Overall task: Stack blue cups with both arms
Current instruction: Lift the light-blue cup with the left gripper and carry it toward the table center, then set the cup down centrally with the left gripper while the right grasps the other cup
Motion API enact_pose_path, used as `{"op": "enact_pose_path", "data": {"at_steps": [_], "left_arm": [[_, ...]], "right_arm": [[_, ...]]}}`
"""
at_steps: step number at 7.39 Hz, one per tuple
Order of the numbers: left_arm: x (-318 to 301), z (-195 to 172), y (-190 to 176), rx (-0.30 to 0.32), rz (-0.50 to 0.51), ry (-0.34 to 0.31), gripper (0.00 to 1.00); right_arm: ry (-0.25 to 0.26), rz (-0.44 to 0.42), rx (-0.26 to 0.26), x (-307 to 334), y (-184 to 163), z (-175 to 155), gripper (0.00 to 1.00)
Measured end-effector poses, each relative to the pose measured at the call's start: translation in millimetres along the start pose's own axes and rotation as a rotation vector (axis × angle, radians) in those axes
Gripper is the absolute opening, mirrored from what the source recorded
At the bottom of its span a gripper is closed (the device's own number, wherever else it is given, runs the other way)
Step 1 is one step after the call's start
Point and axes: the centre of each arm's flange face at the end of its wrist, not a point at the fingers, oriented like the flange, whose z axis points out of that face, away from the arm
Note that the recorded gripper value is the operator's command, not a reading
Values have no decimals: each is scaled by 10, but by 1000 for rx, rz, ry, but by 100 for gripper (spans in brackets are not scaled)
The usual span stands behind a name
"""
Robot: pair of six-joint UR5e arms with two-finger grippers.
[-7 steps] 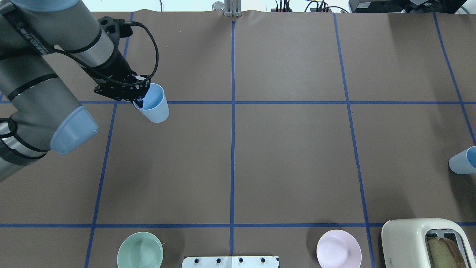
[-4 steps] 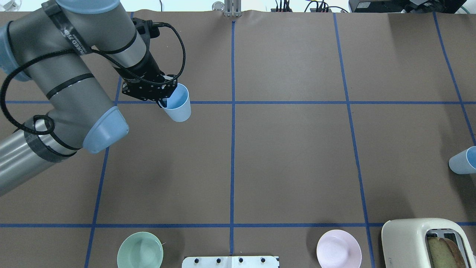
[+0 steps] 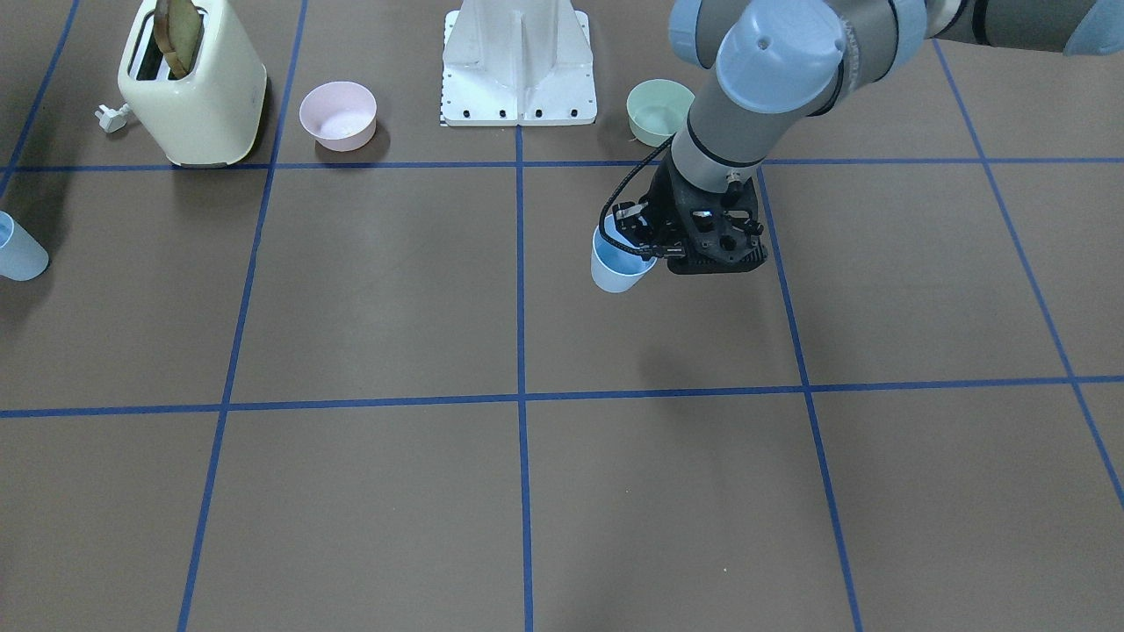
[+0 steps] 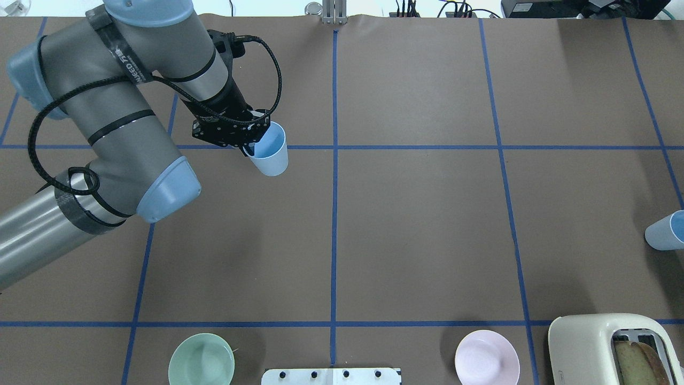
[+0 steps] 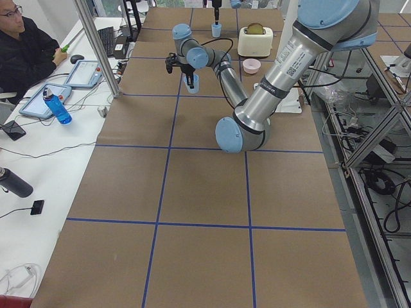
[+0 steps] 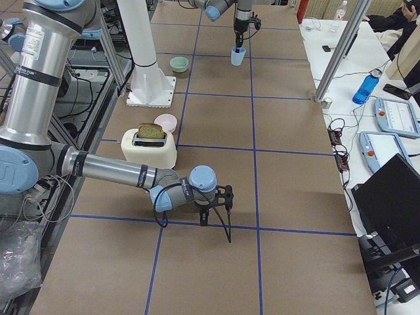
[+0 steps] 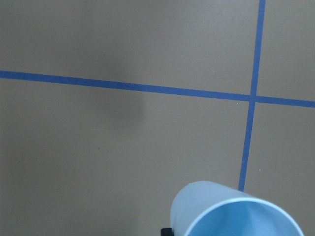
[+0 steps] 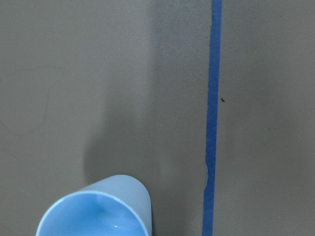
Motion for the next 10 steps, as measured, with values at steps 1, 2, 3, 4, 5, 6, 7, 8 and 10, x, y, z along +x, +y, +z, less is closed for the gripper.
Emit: {"op": "enact_pose_path", "data": {"at_steps": [1,2,3,4,5,6,7,8,10], "left_arm": [[2,2,4,0,0,0,0],[4,-1,7,0,1,2,0],[3,-4,8,0,1,2,0],[4,-7,8,0,2,3,0],[0,-5,6,0,2,3,0],[-3,-1,5,0,2,2,0],[-3,5,5,-1,2,2,0],[7,31,4,-3,4,2,0],[59,202,-31,-1,4,17,0]], "right_arm": [[0,-6,-4,-23,2,22,66],[2,-11,-8,-39,3,43,24],[4,-16,-11,-57,2,63,6],[5,-19,-17,-77,2,83,0],[4,-21,-20,-94,3,99,0],[3,-22,-22,-102,4,106,0],[4,-22,-21,-102,-4,108,0],[5,-24,-18,-118,-51,112,0],[-10,-48,1,-327,-396,77,0]]}}
